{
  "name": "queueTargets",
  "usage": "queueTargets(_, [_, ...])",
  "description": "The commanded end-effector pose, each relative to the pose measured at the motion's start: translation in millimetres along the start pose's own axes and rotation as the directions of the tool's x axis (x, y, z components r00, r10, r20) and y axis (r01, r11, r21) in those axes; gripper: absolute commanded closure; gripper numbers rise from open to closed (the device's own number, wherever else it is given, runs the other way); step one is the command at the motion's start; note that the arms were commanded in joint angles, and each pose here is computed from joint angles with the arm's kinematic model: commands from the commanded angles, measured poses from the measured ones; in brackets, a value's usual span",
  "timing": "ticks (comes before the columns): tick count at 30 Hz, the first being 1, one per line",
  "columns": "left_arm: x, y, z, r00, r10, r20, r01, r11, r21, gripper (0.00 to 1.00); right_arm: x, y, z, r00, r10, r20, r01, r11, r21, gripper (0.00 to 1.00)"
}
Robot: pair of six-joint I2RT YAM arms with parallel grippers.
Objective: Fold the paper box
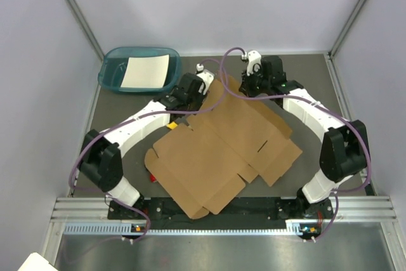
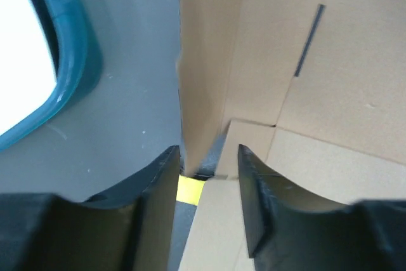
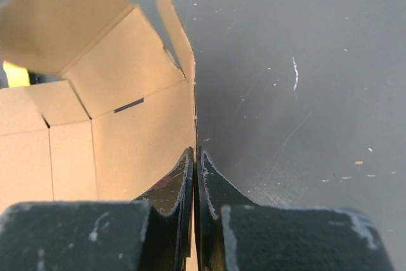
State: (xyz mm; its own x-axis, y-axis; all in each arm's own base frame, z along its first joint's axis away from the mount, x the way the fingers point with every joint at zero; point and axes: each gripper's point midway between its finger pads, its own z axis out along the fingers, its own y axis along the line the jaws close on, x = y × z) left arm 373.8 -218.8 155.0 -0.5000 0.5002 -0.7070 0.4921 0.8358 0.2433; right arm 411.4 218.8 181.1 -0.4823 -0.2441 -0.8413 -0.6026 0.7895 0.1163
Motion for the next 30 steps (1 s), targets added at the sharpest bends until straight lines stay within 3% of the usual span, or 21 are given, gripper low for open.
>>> queueTargets(1, [-35,40,-48,0.989,-0.088,0.12,0.105,0.983,-0.149,0.43,-12,-7,-11,0.999,-0.034,0.04,0.032,0.998,0.046,1.0])
queueTargets(3, [-40,53,-60,0.984,-0.109,0.142,0.136,0.969,-0.205,0.01,-12,-4,-11,0.999,-0.032,0.042,0.031,0.999,0.034,1.0])
queueTargets(5, [-45,66,-68,0.977,-0.133,0.168,0.173,0.951,-0.257,0.01,-11,-2,-12,0.999,-0.026,0.041,0.025,0.999,0.024,1.0])
queueTargets(8, [-67,73,-79,0.946,-0.178,0.271,0.243,0.943,-0.229,0.01,-13,2,-17,0.999,-0.012,0.052,0.011,1.0,0.012,1.0])
queueTargets(11, [-104,62,-86,0.885,-0.212,0.414,0.264,0.962,-0.073,0.01,-13,14,-21,0.998,0.016,0.065,-0.013,0.999,-0.043,1.0])
queueTargets(15, [-133,7,-78,0.851,-0.217,0.478,0.101,0.961,0.256,0.02,-9,31,-28,0.996,0.065,0.06,-0.056,0.99,-0.129,1.0])
queueTargets(22, [-142,-19,-63,0.83,-0.252,0.498,-0.059,0.848,0.528,0.02,6,44,-55,0.997,0.068,0.043,-0.059,0.98,-0.19,1.0])
queueTargets(28, [-134,-15,-42,0.842,-0.33,0.427,-0.037,0.755,0.655,0.02,-5,49,-70,0.991,0.126,0.053,-0.107,0.955,-0.275,1.0])
queueTargets(30, [-135,-12,-45,0.824,-0.364,0.434,-0.05,0.717,0.696,0.01,-7,48,-73,0.989,0.136,0.057,-0.114,0.952,-0.285,1.0])
